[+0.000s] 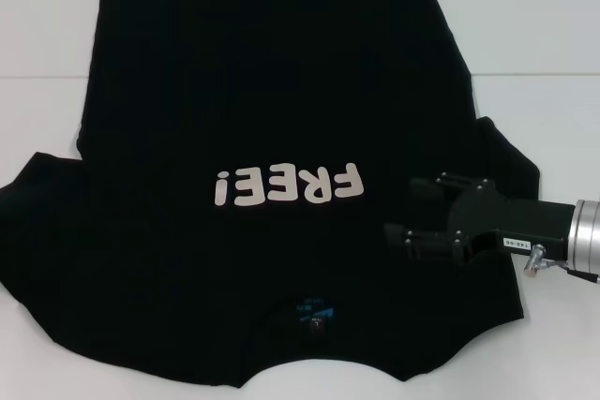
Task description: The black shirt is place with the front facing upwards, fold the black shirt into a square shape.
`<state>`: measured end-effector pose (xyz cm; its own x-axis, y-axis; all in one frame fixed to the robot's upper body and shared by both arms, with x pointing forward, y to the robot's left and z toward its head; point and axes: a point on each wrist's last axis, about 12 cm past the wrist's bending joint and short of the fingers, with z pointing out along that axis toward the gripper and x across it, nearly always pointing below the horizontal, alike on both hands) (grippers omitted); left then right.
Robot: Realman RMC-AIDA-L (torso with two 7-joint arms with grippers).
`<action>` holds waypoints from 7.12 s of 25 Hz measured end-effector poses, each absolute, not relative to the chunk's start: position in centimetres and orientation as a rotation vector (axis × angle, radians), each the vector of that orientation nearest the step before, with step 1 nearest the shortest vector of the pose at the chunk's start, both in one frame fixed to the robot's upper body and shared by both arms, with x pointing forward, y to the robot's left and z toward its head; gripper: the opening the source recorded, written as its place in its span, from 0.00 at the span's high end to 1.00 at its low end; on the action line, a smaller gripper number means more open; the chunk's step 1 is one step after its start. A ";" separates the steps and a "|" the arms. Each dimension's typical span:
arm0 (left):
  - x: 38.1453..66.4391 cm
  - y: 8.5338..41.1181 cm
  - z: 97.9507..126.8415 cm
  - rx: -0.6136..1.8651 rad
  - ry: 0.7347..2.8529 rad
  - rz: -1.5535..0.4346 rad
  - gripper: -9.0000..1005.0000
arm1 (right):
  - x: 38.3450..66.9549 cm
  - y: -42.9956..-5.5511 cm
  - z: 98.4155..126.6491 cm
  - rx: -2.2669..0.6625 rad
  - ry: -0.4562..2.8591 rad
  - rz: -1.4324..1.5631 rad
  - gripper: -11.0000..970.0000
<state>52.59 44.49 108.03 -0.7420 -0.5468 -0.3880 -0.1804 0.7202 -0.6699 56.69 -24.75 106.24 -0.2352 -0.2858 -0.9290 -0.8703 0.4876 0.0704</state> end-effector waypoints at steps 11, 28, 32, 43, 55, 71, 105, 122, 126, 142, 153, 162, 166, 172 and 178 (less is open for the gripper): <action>55.0 42.4 110.3 -0.387 2.346 -0.885 0.94 | 56.6 -24.8 106.2 -0.980 1.769 0.762 0.11; 59.6 31.9 112.7 0.083 2.442 -0.902 0.91 | 56.2 -24.9 106.0 -0.967 1.785 0.784 0.11; 59.4 31.2 112.2 0.084 2.403 -0.974 0.90 | 56.2 -24.9 106.0 -0.966 1.784 0.784 0.11; 55.4 31.4 111.0 0.390 1.946 -1.226 0.56 | 57.2 -27.4 107.4 -0.691 1.901 0.844 0.11; 49.9 30.4 107.7 0.810 1.734 -1.116 0.15 | 62.3 -34.2 115.9 -0.091 2.536 0.622 0.11; 49.5 30.5 107.3 0.830 1.755 -1.115 0.05 | 63.9 -30.7 111.9 -0.079 2.707 0.462 0.11; 49.7 30.4 107.5 0.837 1.752 -1.111 0.05 | 64.0 -27.8 110.7 -0.113 2.702 0.584 0.11; 49.7 30.4 107.4 0.834 1.755 -1.108 0.05 | 63.9 -28.9 110.3 -0.067 2.685 0.581 0.16; 49.7 30.5 107.5 0.835 1.756 -1.107 0.05 | 63.8 -28.8 110.2 -0.068 2.685 0.582 0.18; 49.7 30.5 107.6 0.834 1.752 -1.111 0.05 | 64.0 -28.1 110.0 -0.092 2.688 0.564 0.56; 49.5 30.6 107.4 0.827 1.753 -1.116 0.05 | 64.0 -28.3 110.0 -0.095 2.694 0.554 0.92; 49.5 30.6 107.4 0.828 1.753 -1.115 0.05 | 63.8 -28.5 109.9 -0.111 2.705 0.540 0.96; 49.4 30.6 107.4 0.825 1.754 -1.115 0.05 | 63.9 -29.2 110.2 -0.095 2.687 0.528 0.96; 49.4 30.6 107.4 0.821 1.756 -1.117 0.05 | 63.3 -30.9 110.6 -0.041 2.656 0.532 0.97; 49.4 30.7 107.4 0.820 1.757 -1.119 0.05 | 62.3 -32.1 112.3 -0.037 2.575 0.597 0.97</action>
<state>49.38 30.65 107.36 -0.4022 0.0733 -0.9126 0.8578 0.3785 -0.3476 62.31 -32.05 112.32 -0.8783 0.0819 -0.4710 -0.1336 0.9039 0.4064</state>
